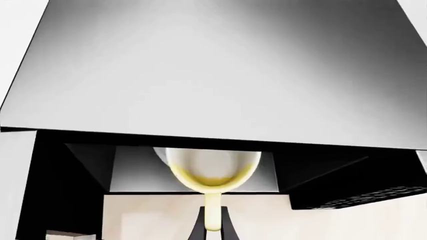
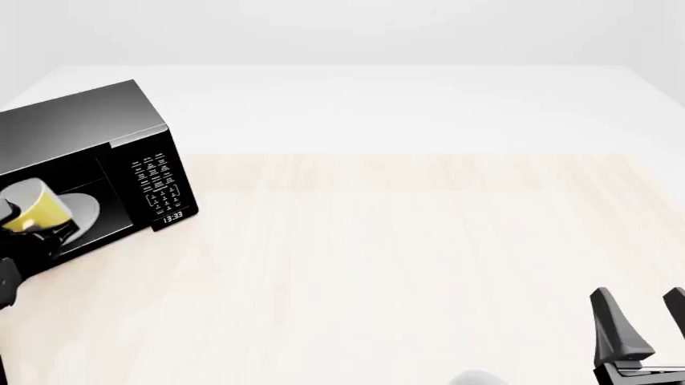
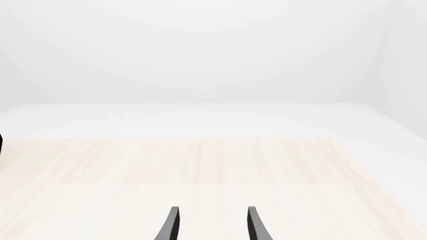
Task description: Put the yellow and white mug in the microwave and close it.
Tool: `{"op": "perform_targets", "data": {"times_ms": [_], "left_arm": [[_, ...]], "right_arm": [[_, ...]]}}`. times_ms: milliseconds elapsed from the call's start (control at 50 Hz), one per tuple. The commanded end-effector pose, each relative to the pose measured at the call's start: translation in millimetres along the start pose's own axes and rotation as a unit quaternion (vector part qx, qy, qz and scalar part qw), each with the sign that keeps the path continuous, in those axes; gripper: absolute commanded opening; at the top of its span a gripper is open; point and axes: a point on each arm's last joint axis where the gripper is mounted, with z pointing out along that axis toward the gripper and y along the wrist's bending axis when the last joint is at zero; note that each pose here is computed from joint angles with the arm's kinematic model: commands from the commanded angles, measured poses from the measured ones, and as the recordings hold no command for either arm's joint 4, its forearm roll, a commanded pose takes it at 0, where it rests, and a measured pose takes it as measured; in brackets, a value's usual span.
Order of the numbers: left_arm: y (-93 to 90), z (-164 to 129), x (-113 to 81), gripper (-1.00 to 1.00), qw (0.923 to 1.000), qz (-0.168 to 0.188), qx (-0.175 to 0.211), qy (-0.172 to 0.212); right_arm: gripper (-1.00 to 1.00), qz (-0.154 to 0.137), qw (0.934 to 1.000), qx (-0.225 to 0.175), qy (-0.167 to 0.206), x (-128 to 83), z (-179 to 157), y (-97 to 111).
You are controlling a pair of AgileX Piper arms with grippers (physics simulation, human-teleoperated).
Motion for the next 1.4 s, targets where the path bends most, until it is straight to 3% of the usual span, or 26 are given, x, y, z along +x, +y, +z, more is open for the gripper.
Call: {"op": "perform_targets", "data": {"times_ms": [20, 280, 920, 1400], "left_arm": [[-2.8, 13.9, -9.2, -1.00, 1.0000, -0.004, 0.002, -0.006], [2.7, 27.8, -18.1, -1.00, 0.9998, -0.014, -0.007, -0.012], [11.3, 60.8, -17.7, -1.00, 0.9995, -0.023, -0.020, 0.001], [19.1, 74.6, -4.7, -1.00, 0.9992, -0.016, -0.030, 0.023]], "right_arm": [[1.00, 0.000, 1.0000, 0.000, 0.000, 0.0, 0.0, 0.0], [1.00, 0.000, 1.0000, 0.000, 0.000, 0.0, 0.0, 0.0], [1.00, 0.000, 1.0000, 0.000, 0.000, 0.0, 0.0, 0.0], [1.00, 0.000, 1.0000, 0.000, 0.000, 0.0, 0.0, 0.0]]}}
